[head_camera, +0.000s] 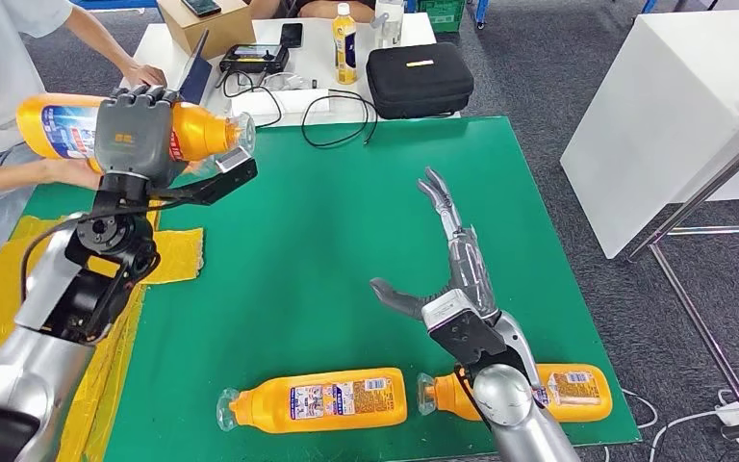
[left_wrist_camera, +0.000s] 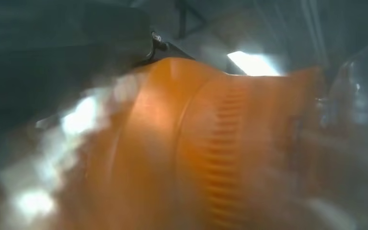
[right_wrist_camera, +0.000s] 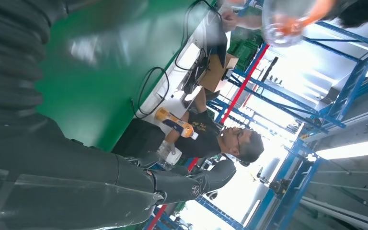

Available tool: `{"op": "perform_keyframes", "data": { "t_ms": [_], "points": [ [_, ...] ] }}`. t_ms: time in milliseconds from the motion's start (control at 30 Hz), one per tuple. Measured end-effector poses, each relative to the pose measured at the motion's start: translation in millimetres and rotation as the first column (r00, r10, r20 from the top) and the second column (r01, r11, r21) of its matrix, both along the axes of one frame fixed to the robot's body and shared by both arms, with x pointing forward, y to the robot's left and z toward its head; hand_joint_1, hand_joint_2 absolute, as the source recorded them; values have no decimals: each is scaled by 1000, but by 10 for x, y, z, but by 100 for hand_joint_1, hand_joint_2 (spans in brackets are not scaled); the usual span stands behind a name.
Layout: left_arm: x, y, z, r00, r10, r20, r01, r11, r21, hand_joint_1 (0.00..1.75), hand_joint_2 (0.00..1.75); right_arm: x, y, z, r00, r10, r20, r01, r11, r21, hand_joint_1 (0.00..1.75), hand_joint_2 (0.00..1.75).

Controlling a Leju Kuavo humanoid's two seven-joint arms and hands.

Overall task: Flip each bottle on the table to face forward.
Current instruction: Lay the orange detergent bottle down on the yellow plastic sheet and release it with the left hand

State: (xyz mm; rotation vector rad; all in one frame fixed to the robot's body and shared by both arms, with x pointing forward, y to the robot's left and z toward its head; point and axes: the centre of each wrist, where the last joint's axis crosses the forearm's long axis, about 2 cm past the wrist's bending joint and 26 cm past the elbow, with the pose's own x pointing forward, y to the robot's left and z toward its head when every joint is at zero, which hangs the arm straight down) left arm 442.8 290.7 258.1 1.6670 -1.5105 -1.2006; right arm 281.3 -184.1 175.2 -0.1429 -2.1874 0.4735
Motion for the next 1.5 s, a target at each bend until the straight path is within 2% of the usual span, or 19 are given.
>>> {"op": "perform_keyframes", "data": {
  "t_ms": [133, 267, 467, 700, 833, 933, 1133, 1333, 1500],
  "points": [
    [195, 207, -18, 994, 94, -57, -88, 991, 101, 175, 175, 3, 10, 8, 1000, 2, 2, -2, 1000, 3, 0, 175],
    [258, 398, -76, 983, 154, -96, -140, 980, 140, 175, 175, 2, 10, 6, 1000, 2, 1, -2, 1000, 7, 0, 175],
    [278, 591, -190, 961, 220, -168, -191, 966, 175, 175, 175, 2, 10, 6, 1000, 5, 4, -5, 1000, 12, 0, 175],
    [270, 678, -280, 938, 262, -226, -220, 956, 195, 175, 175, 1, 13, 6, 1000, 7, 6, -7, 1000, 14, 0, 175],
    [260, 727, -349, 903, 300, -307, -250, 949, 192, 175, 175, 1, 15, 4, 1000, 8, 4, -8, 1000, 17, 0, 175],
    [245, 772, -416, 857, 328, -397, -278, 944, 179, 175, 175, 1, 15, -3, 1000, 8, 2, -8, 1000, 16, 0, 175],
    [211, 791, -547, 767, 318, -557, -303, 945, 122, 175, 175, 3, 20, -22, 1000, 7, -9, -7, 1000, 14, 0, 175],
    [136, 769, -732, 717, 270, -643, -313, 949, 50, 175, 175, 8, 24, -51, 1000, 6, -23, -6, 1000, 10, 0, 175],
    [77, 738, -863, 694, 250, -675, -318, 948, 24, 175, 175, 15, 26, -72, 999, 5, -33, -5, 1000, 7, 0, 175]
  ]
}}
